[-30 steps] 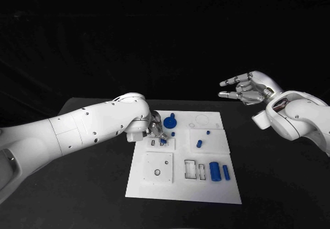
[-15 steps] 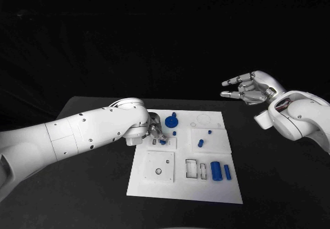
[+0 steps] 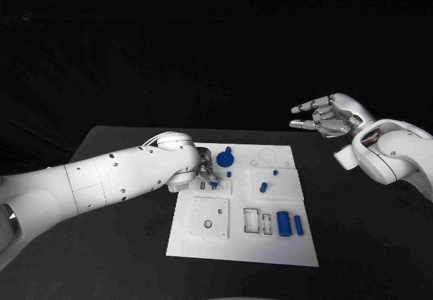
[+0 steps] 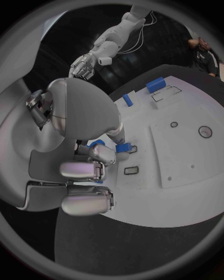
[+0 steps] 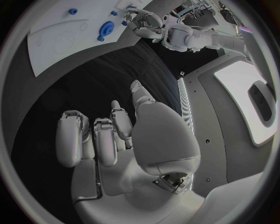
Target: Assemble the parts on the task board
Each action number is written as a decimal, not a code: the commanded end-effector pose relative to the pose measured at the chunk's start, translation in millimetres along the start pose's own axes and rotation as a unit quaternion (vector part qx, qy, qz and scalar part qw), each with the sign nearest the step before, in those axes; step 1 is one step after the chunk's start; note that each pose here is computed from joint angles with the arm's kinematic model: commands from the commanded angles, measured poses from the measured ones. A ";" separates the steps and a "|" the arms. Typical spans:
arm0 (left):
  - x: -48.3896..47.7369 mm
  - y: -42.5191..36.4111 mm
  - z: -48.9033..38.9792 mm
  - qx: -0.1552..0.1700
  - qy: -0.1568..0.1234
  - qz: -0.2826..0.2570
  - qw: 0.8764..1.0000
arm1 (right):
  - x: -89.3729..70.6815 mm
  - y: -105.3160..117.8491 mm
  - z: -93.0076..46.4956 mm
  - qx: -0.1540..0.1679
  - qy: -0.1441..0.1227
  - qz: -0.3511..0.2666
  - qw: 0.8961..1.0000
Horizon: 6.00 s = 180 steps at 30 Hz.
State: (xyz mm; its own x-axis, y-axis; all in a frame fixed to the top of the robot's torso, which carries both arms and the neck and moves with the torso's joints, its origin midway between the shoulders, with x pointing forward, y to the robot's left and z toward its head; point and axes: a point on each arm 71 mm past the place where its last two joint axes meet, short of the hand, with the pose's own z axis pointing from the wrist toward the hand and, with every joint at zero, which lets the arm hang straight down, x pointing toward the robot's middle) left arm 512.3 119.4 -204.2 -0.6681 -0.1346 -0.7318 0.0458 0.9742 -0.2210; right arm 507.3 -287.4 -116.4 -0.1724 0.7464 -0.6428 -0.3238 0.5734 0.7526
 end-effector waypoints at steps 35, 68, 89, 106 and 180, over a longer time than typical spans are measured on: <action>8.3 0.1 0.5 -0.005 0.047 0.049 0.998 | 4.3 0.2 0.2 -0.002 0.018 0.001 1.000; 11.0 -1.5 9.7 -0.015 0.084 0.059 0.995 | 5.7 2.0 -1.3 -0.004 0.024 0.002 1.000; 8.7 2.7 13.0 -0.023 0.084 0.057 0.995 | 5.9 2.6 -2.1 -0.003 0.025 0.003 1.000; 7.7 3.1 14.2 -0.024 0.081 0.054 0.995 | 6.2 2.5 -2.0 -0.003 0.027 0.002 1.000; -75.3 39.6 29.3 -0.064 0.038 -0.017 0.997 | 18.3 -7.6 1.9 0.007 0.039 0.005 0.999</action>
State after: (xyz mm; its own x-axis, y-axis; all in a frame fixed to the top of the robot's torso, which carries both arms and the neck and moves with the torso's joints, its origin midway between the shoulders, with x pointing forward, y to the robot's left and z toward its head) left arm 586.9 165.3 -175.5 -0.7103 -0.1856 -0.6790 -0.0977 0.9813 -0.1660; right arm 508.8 -279.4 -133.1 -0.2319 0.7329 -0.6396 -0.3002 0.5715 0.7637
